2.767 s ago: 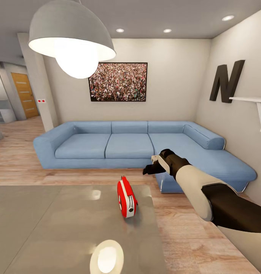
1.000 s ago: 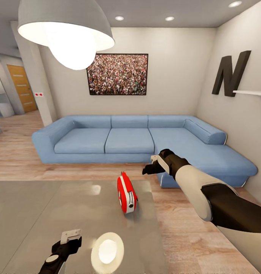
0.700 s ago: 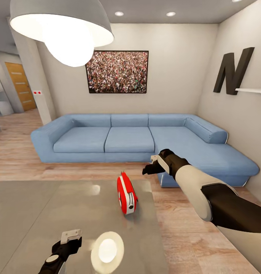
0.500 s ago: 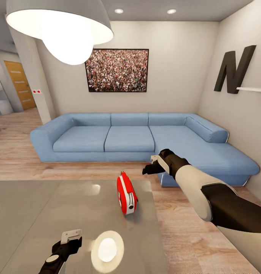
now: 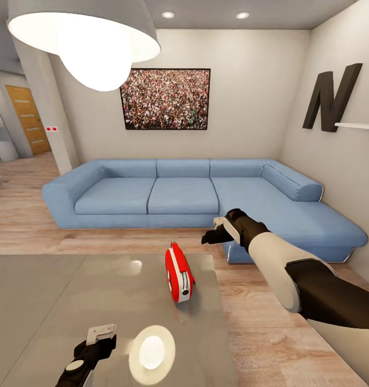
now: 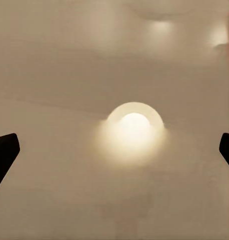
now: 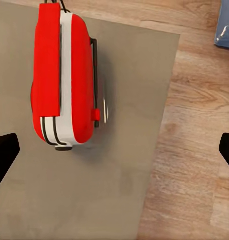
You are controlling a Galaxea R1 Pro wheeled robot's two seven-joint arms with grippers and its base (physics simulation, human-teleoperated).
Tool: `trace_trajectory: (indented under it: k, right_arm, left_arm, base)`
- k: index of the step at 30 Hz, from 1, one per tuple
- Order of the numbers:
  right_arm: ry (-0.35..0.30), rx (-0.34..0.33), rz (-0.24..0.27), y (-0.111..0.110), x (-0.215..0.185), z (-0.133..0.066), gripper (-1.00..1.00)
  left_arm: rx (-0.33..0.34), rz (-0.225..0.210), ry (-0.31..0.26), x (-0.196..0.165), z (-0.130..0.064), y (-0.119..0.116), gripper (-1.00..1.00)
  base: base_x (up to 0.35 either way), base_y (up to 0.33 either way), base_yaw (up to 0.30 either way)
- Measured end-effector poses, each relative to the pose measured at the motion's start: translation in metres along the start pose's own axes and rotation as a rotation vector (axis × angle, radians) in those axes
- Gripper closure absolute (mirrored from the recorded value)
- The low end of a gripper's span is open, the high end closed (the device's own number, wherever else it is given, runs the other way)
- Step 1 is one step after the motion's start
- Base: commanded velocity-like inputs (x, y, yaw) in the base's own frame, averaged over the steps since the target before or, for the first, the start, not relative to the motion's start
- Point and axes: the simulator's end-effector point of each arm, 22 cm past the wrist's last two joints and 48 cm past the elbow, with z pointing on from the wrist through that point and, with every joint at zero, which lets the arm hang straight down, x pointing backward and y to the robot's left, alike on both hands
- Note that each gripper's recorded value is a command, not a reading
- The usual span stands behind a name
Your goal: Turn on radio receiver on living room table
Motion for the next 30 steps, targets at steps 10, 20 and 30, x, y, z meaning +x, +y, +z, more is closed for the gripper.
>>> trace_trajectory:
  k: [10, 20, 30]
  right_arm:
    - [-0.001, -0.043, -0.011, 0.029, -0.002, 0.001, -1.00]
    - [0.009, -0.008, -0.090, 0.030, 0.000, 0.002, -1.00]
    - [0.009, 0.002, -0.102, 0.029, 0.000, 0.002, -1.00]
  left_arm:
    - [0.001, -0.001, 0.001, 0.000, 0.000, -0.001, -1.00]
    - [0.002, 0.000, 0.002, 0.001, 0.000, -0.002, -1.00]
    - [0.001, 0.000, 0.001, 0.001, 0.000, -0.001, -1.00]
  base:
    - [0.000, 0.000, 0.000]
    - [0.000, 0.000, 0.000]
    - [0.000, 0.059, 0.000]
